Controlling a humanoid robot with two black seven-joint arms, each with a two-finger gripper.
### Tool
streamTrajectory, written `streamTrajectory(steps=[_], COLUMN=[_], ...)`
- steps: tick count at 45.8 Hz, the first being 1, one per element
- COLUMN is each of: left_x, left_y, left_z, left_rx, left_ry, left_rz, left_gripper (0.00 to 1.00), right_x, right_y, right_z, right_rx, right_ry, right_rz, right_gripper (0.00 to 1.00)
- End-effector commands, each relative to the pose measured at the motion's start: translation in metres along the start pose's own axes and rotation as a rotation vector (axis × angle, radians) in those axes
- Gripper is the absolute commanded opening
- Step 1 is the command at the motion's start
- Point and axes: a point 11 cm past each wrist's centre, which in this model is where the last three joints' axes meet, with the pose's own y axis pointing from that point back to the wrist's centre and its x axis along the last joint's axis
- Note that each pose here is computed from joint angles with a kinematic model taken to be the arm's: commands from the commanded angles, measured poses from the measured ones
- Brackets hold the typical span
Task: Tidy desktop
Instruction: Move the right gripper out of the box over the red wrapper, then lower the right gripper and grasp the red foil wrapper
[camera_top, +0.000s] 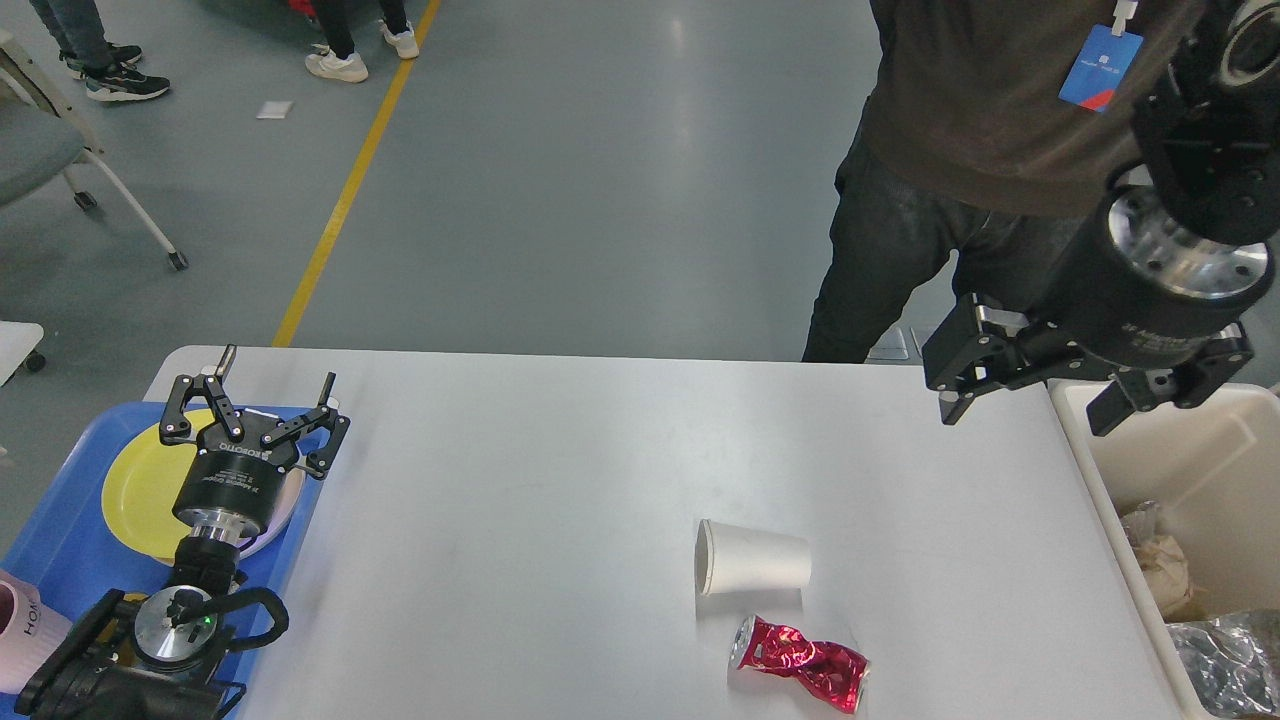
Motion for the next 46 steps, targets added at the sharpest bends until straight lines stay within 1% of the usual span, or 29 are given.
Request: streamTrajectory(steps=[1, 5, 12, 13, 16, 19, 20, 28, 31, 34, 38, 43, 46], left_x=[0.000, 0.000, 0.000, 0.000, 0.000, 0.000, 0.000, 0.000, 0.000, 0.000, 0.000, 0.000, 0.000], left_y=[0.000, 0.000, 0.000, 0.000, 0.000, 0.000, 0.000, 0.000, 0.000, 0.000, 0.000, 0.000, 0.000], left_z=[0.000, 0.000, 0.000, 0.000, 0.000, 0.000, 0.000, 0.000, 0.000, 0.000, 0.000, 0.000, 0.000], left_rx=[0.000, 0.002, 0.002, 0.002, 0.002, 0.000, 0.000, 0.002, 0.002, 0.002, 0.002, 0.002, 0.002], left_ry=[0.000, 0.000, 0.000, 0.000, 0.000, 0.000, 0.000, 0.000, 0.000, 0.000, 0.000, 0.000, 0.000], left_rz=[0.000, 0.000, 0.000, 0.000, 0.000, 0.000, 0.000, 0.000, 0.000, 0.000, 0.000, 0.000, 0.000], left_gripper=[0.97, 0.97, 0.97, 0.97, 0.97, 0.97, 0.97, 0.97, 0.97, 0.97, 0.97, 0.97, 0.97], right_x=[-0.001, -0.002, -0.019, -0.022, -0.032, -0.037, -0.040, -0.067, -0.078, -0.080, -0.091, -0.085, -0.090], right_y=[-0.024, -0.048, -0.098, -0.105, -0.128, -0.148, -0.153, -0.195, -0.213, -0.231, -0.252, -0.267, -0.285], right_z=[-0.013, -0.017, -0.047, -0.051, -0.070, -0.078, -0.079, -0.092, -0.092, -0.089, -0.091, -0.094, -0.089], right_rx=[0.028, 0.039, 0.117, 0.126, 0.167, 0.178, 0.179, 0.175, 0.149, 0.126, 0.116, 0.093, 0.074], right_ry=[0.022, 0.015, 0.071, 0.087, 0.180, 0.271, 0.309, 0.620, 0.754, 0.853, 0.914, 0.909, 0.898], right_rz=[-0.032, -0.055, -0.142, -0.149, -0.136, -0.095, -0.088, -0.086, -0.081, -0.051, -0.061, -0.048, -0.072], right_gripper=[1.00, 1.00, 1.00, 0.99, 0.90, 0.86, 0.84, 0.83, 0.83, 0.82, 0.81, 0.81, 0.81])
